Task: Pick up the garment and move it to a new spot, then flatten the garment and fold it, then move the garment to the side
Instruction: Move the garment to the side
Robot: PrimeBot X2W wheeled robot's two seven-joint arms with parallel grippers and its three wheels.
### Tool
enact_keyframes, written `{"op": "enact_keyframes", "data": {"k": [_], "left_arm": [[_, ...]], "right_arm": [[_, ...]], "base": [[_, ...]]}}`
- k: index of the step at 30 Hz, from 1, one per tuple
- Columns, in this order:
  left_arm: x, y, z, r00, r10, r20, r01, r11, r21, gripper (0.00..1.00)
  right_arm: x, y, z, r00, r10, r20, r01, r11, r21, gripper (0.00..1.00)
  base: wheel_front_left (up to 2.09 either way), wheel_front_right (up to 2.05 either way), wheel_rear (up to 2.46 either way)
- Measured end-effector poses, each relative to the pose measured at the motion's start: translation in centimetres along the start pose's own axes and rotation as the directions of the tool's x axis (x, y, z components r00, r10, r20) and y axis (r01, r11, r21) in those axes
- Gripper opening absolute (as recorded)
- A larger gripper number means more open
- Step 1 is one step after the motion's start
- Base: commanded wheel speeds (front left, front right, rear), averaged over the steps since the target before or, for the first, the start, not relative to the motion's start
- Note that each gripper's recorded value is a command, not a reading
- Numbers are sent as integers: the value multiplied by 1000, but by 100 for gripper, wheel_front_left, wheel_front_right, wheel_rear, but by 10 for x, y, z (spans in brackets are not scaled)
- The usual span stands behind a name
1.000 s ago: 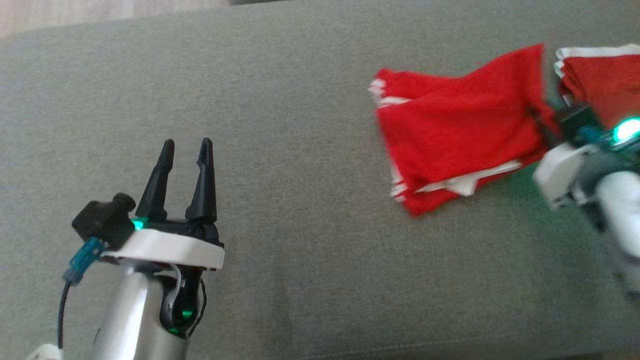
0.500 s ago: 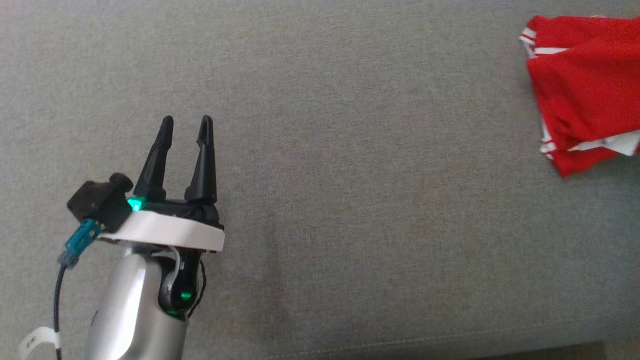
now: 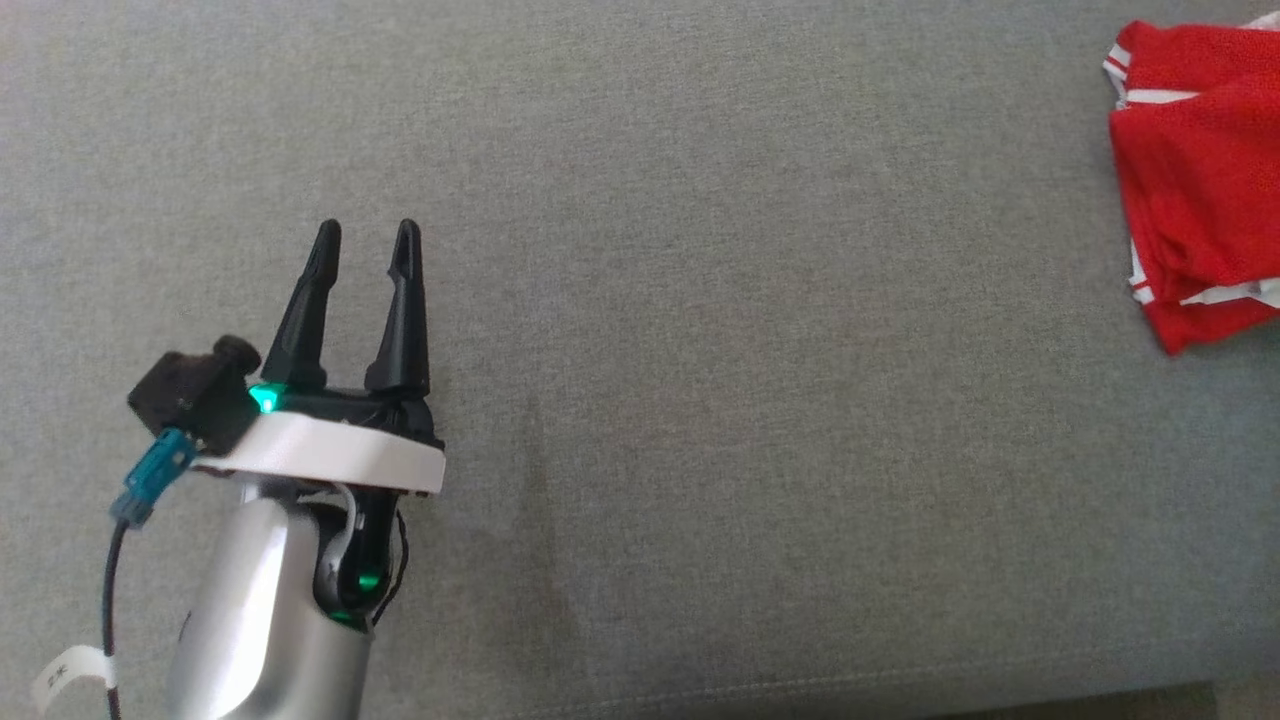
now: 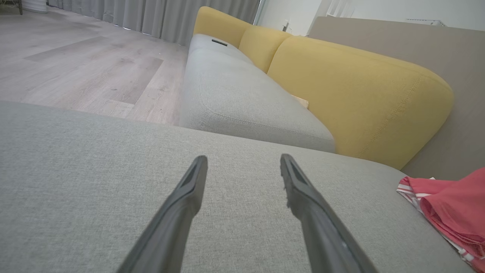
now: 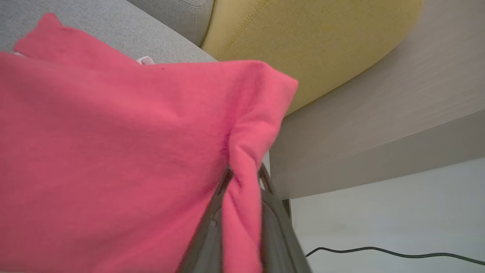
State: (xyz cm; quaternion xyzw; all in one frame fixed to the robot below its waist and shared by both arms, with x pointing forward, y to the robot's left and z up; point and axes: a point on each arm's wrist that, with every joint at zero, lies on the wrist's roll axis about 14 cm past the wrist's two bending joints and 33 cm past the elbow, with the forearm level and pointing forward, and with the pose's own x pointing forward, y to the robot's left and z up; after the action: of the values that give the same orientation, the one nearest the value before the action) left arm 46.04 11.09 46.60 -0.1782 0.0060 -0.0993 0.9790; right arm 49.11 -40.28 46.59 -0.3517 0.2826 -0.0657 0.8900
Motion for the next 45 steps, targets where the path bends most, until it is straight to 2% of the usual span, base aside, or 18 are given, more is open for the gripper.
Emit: {"op": "enact_keyframes", "data": {"k": [3, 4, 5, 13, 18, 23, 24, 29, 35, 36, 37, 40, 42, 45], "left_arm": [[1, -2, -1, 1000, -9, -3, 9, 1000, -3, 100], [1, -2, -1, 1000, -10, -3, 10, 1000, -4, 100], [1, -3, -1, 1000, -11, -3, 11, 1000, -4, 100], [-1, -9, 4, 1000, -26, 5, 26, 1000, -2, 100], [-3, -15, 16, 999, -38, 34, 38, 999, 4, 100], [-8, -20, 35, 996, -46, 78, 45, 999, 14, 100], [-8, -20, 35, 996, -46, 78, 45, 999, 14, 100], [-24, -17, 44, 995, -26, 98, 24, 1000, 20, 100], [-43, -14, 55, 993, -2, 122, -2, 1000, 27, 100], [-47, -13, 56, 992, 2, 126, -5, 1000, 27, 100], [-54, -11, 57, 992, 16, 129, -19, 999, 29, 100], [-68, -8, 54, 992, 34, 120, -37, 999, 28, 100], [-78, -8, 50, 993, 42, 108, -45, 999, 27, 100], [-91, -7, 45, 994, 53, 95, -55, 998, 24, 100]], "right_arm": [[-2, 0, 2, 1000, -10, -4, 10, 1000, 24, 0], [-3, 0, 2, 1000, -14, -4, 15, 999, 39, 33], [-5, 0, 3, 1000, -20, -2, 20, 999, 48, 100], [-24, 7, 19, 999, -33, 39, 30, 996, 79, 100], [-44, 10, 67, 981, -42, 187, 13, 988, 153, 100], [-75, 37, 126, 921, -11, 390, -107, 954, 281, 100], [-75, 37, 126, 921, -11, 390, -107, 954, 281, 100], [-112, 77, 163, 838, 20, 545, -262, 891, 371, 100], [-150, 128, 174, 757, 48, 652, -419, 801, 427, 100], [-155, 135, 174, 747, 47, 663, -440, 783, 440, 100], [-164, 143, 174, 725, 24, 689, -484, 729, 484, 100], [-170, 152, 164, 718, 6, 696, -509, 687, 519, 100], [-172, 163, 153, 727, 25, 686, -516, 678, 523, 100], [-179, 184, 137, 737, 55, 674, -551, 626, 552, 100]], "base": [[0, 0, 0], [0, 0, 0], [0, 0, 0], [0, 0, 0], [0, 0, 0], [0, 0, 0], [0, 0, 0], [0, 0, 0], [0, 0, 0], [0, 0, 0], [0, 0, 0], [0, 0, 0], [0, 0, 0], [0, 0, 0]]}}
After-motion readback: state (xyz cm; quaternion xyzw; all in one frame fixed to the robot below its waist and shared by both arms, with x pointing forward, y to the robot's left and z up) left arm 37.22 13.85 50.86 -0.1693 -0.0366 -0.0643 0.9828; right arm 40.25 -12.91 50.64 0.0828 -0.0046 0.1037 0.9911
